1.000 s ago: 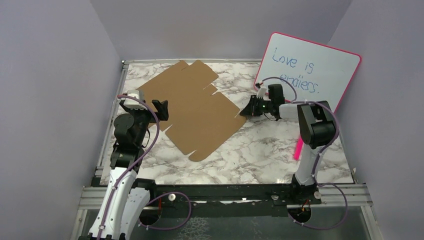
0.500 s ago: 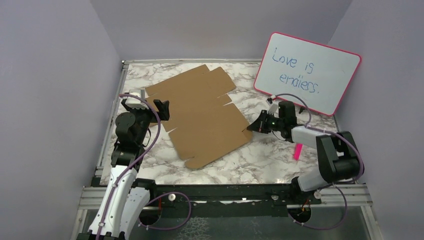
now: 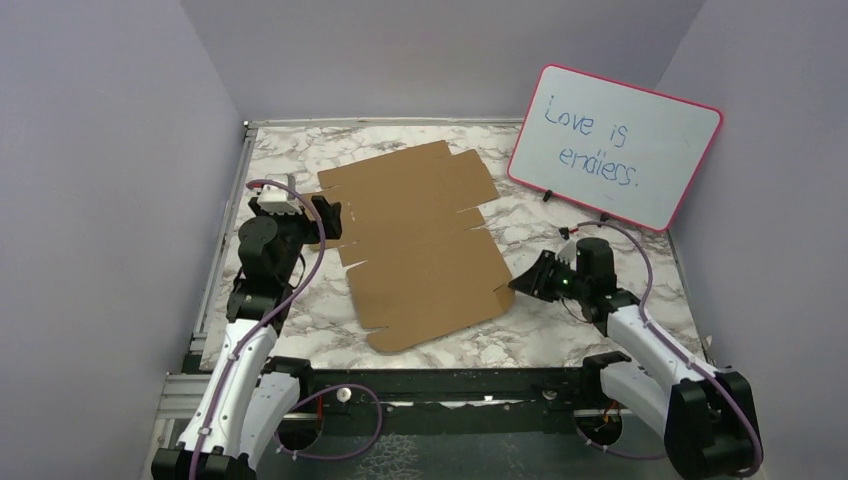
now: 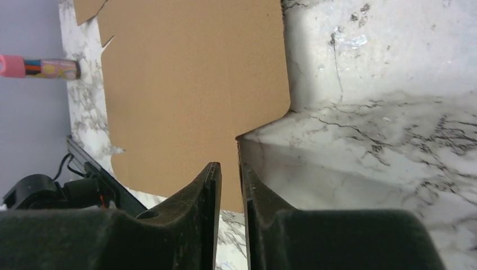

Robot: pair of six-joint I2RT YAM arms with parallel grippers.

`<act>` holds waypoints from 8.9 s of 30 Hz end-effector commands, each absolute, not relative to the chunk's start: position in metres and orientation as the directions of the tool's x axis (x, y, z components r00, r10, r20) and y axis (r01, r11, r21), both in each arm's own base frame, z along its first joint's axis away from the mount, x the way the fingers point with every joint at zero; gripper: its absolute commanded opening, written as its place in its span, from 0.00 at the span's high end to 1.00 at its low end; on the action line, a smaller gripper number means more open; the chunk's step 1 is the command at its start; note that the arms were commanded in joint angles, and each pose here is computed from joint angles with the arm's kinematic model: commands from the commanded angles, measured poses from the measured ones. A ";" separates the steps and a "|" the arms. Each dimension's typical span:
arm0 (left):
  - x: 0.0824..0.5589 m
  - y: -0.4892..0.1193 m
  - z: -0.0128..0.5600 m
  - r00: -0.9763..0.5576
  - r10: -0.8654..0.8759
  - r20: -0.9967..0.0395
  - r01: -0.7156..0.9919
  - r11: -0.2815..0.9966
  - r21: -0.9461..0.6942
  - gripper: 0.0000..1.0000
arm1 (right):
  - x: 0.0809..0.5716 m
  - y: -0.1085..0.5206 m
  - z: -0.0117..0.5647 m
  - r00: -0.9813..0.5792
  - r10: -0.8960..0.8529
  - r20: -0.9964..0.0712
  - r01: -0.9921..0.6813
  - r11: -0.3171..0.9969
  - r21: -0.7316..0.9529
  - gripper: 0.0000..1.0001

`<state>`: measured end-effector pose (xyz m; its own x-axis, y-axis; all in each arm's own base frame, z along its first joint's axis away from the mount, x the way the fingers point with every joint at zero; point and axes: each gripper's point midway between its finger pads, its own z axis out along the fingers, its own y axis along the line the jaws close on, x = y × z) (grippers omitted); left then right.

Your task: Fold the paper box

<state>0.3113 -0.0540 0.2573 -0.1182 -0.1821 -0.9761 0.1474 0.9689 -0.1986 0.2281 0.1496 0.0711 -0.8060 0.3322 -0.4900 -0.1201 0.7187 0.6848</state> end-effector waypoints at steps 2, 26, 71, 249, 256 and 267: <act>0.320 -0.051 0.257 -0.122 -0.206 -0.971 0.109 0.970 -0.219 0.01 | 0.227 0.135 0.078 -0.770 0.358 -0.528 -0.081 0.766 0.637 0.67; 0.357 -0.072 0.191 -0.485 -0.138 -0.864 0.109 0.970 -0.216 0.01 | 0.442 0.149 0.098 -0.540 0.349 -0.766 -0.200 0.831 0.519 0.31; 0.347 -0.085 0.178 -0.501 0.001 -0.866 0.163 0.982 -0.093 0.01 | 0.385 0.145 0.040 -0.754 0.221 -0.619 -0.186 0.832 0.523 0.99; 0.301 -0.127 0.074 -0.808 -0.375 -0.454 -0.043 0.807 -0.590 0.24 | 0.314 0.284 0.019 -0.781 -0.001 -0.624 -0.496 0.609 0.619 0.29; 0.305 -0.132 0.094 -0.789 -0.392 -0.473 -0.017 0.783 -0.621 0.25 | 0.314 0.284 0.018 -0.781 -0.001 -0.624 -0.495 0.610 0.619 0.29; 0.301 -0.148 0.105 -0.794 -0.390 -0.467 0.014 0.756 -0.654 0.25 | 0.314 0.285 0.019 -0.781 0.001 -0.625 -0.495 0.610 0.619 0.29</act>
<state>0.3032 -0.1178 0.0807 -0.7800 -0.4062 -0.4760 -0.0761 0.8166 -0.5721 0.3259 0.2829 0.0414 -0.7369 0.0350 -0.6751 -0.5298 0.5904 0.6089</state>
